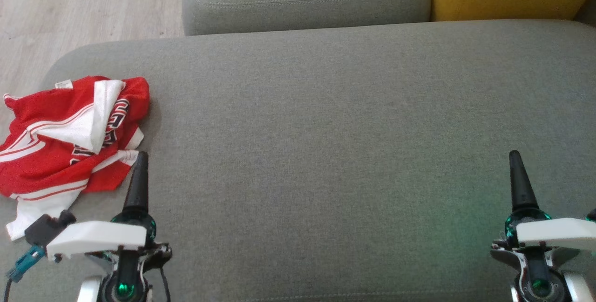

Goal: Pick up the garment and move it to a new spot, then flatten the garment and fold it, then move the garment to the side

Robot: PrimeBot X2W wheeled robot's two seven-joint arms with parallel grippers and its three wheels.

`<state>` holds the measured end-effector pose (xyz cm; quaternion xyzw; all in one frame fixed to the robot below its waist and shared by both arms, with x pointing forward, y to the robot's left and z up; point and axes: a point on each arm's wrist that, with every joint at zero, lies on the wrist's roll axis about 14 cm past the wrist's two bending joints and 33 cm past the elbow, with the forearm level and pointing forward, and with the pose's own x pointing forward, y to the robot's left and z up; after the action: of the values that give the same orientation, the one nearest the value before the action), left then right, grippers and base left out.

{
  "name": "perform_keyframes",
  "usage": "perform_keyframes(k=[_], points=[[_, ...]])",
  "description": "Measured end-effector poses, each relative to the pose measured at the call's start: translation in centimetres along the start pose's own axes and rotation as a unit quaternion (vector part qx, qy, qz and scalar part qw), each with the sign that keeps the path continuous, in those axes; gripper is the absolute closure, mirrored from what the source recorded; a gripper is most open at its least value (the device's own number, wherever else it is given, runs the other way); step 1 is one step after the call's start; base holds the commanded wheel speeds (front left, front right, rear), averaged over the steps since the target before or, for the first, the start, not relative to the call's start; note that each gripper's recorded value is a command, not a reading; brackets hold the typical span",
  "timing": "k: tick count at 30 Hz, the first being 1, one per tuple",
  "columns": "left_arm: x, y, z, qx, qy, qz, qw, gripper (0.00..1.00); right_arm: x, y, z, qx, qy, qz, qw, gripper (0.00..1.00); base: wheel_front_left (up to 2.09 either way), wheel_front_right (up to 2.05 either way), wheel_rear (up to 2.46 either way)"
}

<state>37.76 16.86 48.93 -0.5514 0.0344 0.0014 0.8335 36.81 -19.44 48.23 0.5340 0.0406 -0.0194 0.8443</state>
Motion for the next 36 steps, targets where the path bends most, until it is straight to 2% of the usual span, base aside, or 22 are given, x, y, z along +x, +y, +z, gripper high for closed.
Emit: perform_keyframes(k=[6,19,36], points=[[0.1,-0.4,-0.4,0.04,0.006,-0.007,0.999,0.0,0.1,0.6,-0.1,-0.043,0.004,0.01,0.999,0.0,0.0,0.0,0.0],[0.6,-1.6,-0.5,0.14,-0.002,-0.027,0.99,0.0,0.3,1.8,-0.7,-0.152,0.014,0.029,0.988,0.0,0.0,0.0,0.0],[0.7,-2.6,-1.1,0.256,-0.004,-0.05,0.965,0.0,0.4,2.6,-1.3,-0.263,0.02,0.043,0.964,0.0,0.0,0.0,0.0]])
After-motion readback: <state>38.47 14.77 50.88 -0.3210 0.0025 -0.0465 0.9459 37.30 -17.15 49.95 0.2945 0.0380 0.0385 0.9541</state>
